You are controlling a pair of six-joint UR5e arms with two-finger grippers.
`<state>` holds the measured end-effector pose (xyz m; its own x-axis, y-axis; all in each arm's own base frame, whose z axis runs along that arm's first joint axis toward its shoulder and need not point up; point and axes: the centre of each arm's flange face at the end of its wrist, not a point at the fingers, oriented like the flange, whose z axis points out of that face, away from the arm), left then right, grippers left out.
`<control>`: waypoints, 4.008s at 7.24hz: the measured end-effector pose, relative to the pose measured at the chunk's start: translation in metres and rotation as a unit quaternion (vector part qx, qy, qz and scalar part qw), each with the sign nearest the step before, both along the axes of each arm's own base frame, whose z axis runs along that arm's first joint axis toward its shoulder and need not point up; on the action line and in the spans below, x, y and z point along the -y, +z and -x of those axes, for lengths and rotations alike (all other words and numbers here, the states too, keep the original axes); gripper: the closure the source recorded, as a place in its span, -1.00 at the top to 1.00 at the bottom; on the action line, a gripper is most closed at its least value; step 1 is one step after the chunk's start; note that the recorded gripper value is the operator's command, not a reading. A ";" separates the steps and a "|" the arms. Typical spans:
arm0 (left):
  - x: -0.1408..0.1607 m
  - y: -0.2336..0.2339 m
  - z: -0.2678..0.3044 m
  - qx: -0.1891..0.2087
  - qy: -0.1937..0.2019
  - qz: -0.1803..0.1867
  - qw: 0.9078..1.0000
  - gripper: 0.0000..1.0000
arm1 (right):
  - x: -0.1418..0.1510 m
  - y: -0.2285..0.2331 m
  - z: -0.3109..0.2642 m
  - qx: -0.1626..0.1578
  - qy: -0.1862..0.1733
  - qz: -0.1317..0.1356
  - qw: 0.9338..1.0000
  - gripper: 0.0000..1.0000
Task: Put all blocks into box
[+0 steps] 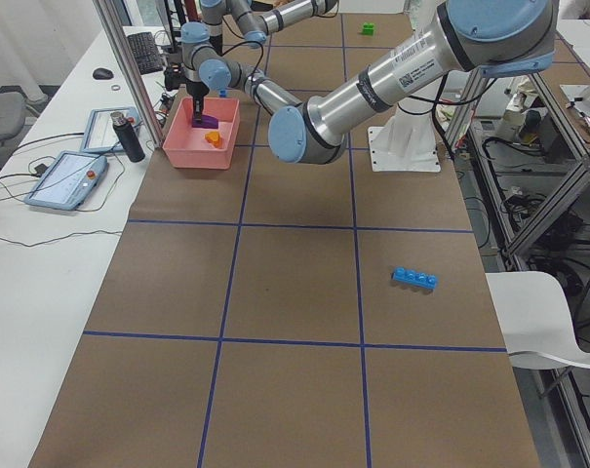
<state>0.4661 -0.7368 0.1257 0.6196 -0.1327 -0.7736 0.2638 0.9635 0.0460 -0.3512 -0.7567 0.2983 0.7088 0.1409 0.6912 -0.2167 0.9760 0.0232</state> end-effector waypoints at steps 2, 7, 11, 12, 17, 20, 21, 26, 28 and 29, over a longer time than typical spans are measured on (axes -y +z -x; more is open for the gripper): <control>0.001 0.020 -0.055 0.030 -0.009 -0.015 0.999 -1.00 | 0.000 0.006 0.003 -0.003 -0.002 0.004 1.000 0.98; 0.000 0.027 -0.072 0.052 0.033 -0.059 0.996 1.00 | -0.004 0.046 0.009 -0.012 -0.010 0.004 1.000 0.98; -0.004 0.022 -0.074 0.047 0.038 -0.066 0.996 1.00 | -0.021 0.124 0.061 -0.034 -0.021 -0.034 0.999 0.40; -0.005 0.022 -0.075 0.047 0.039 -0.066 0.996 1.00 | -0.026 0.131 0.073 -0.036 -0.024 -0.042 0.998 -0.99; -0.013 0.020 -0.084 0.044 0.044 -0.070 0.996 1.00 | -0.009 0.113 0.059 -0.031 -0.006 -0.059 0.998 -1.00; -0.016 0.019 -0.086 0.041 0.046 -0.072 0.995 1.00 | 0.007 0.070 0.054 -0.013 0.020 -0.064 0.998 -1.00; -0.017 0.018 -0.087 0.038 0.047 -0.076 0.995 1.00 | 0.013 0.041 0.056 0.005 0.048 -0.053 0.997 -1.00; -0.012 0.027 -0.053 0.013 0.106 -0.115 0.988 1.00 | 0.049 -0.101 0.073 0.076 0.178 0.024 0.981 -0.63; 0.002 0.051 -0.021 0.008 0.138 -0.129 0.982 1.00 | 0.047 -0.104 0.086 0.074 0.174 0.031 0.981 0.96; 0.011 0.070 0.006 0.001 0.153 -0.133 0.979 1.00 | 0.044 -0.102 0.094 0.071 0.168 0.031 0.983 0.97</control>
<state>0.4604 -0.7477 0.1959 0.6007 0.2660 -0.7539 -0.0360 0.9511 0.3068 -0.4452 -0.8009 0.1961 0.5126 0.3951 0.7623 -0.5237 0.8474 -0.0871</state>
